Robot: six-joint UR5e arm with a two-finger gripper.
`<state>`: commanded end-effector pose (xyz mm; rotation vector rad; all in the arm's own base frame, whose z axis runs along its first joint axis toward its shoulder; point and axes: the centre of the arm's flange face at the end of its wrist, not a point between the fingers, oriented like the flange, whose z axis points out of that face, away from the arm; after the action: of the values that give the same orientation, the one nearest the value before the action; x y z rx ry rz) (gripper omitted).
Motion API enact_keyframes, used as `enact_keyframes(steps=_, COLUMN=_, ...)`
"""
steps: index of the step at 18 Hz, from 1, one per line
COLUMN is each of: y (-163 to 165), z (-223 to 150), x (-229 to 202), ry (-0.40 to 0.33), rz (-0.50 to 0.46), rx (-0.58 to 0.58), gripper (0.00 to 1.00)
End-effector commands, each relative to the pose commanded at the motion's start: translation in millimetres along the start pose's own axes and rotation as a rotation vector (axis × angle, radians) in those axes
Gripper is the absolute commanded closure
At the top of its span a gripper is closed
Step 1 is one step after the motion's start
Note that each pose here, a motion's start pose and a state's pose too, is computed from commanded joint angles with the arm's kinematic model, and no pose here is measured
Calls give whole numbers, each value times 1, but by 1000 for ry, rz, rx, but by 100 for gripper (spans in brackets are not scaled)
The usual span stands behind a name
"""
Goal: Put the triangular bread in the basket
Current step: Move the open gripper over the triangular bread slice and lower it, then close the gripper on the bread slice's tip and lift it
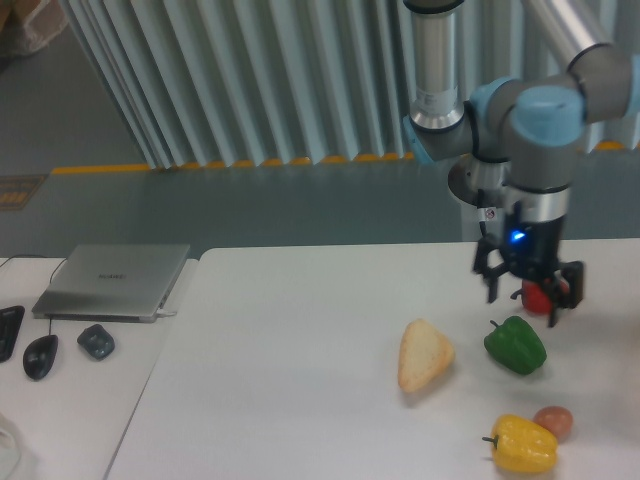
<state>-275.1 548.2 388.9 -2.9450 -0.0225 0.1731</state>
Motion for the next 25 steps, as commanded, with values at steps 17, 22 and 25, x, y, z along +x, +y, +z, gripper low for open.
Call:
enact_keyframes(steps=17, y=-36, z=85, x=72, ry=44, rz=130, rx=-145, gripper=0)
enact_keyframes(steps=22, y=-37, z=102, x=82, ry=45, rz=146, rx=-178, gripper=0)
enact_keyframes(steps=25, y=-38, z=110, x=86, ry=52, rz=151, rx=-190, gripper=0)
